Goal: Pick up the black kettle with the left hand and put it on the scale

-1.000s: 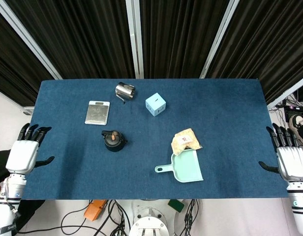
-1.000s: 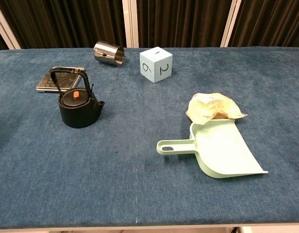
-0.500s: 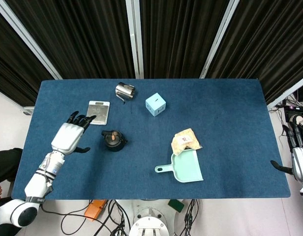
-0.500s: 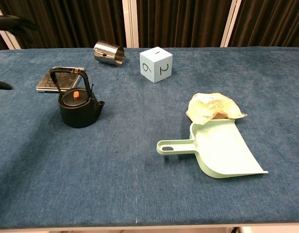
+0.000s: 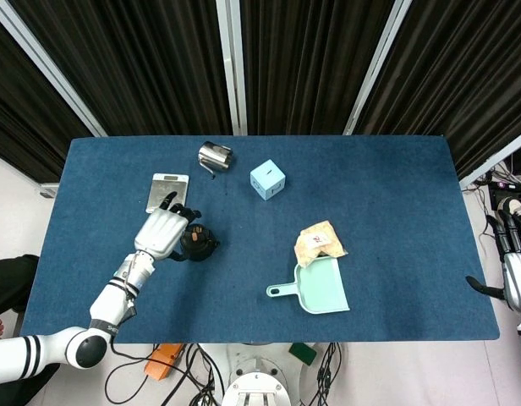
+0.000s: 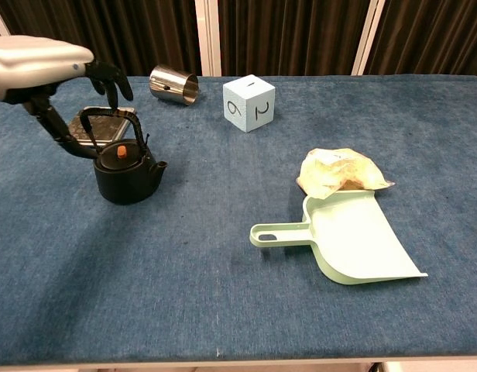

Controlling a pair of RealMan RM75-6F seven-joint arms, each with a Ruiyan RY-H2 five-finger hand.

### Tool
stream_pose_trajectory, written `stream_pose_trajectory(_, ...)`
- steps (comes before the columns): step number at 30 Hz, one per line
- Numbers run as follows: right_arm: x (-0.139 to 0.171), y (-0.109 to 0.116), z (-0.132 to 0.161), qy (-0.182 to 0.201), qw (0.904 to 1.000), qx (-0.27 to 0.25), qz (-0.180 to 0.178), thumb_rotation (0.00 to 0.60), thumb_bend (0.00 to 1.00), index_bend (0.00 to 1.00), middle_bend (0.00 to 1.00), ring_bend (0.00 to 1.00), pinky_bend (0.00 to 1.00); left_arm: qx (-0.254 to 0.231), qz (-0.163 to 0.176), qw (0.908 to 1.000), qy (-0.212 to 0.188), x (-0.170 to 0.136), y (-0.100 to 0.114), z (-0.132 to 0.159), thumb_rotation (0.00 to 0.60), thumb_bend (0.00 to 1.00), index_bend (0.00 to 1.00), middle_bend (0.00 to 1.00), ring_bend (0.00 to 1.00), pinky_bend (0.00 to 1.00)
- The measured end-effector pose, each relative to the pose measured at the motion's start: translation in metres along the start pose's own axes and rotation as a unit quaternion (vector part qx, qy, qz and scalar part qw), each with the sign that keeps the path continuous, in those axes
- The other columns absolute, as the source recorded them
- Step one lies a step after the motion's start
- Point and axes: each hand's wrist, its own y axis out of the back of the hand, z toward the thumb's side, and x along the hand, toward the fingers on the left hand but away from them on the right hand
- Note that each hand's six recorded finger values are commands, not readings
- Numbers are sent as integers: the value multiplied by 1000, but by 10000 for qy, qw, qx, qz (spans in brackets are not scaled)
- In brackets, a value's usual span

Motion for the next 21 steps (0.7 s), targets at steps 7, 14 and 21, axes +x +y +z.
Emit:
stream_pose_trajectory(7,2,-4,-2,-29,10000,-39,59,600,24,0,0,0,0,160,-119,9998,2,8,-5,10,502,36,359,414,336,33)
stream_pose_trajectory(14,5,-9,-6,-92,9999,-81,102,600,24,0,0,0,0,256,-197,9995,42,15,-8,15,474,35,471,518,415,33)
stream_pose_trajectory(21,5,-11,-8,-110,9998,-102,112,600,24,0,0,0,0,231,-291,9993,36,17,-13,18,464,34,553,597,480,33)
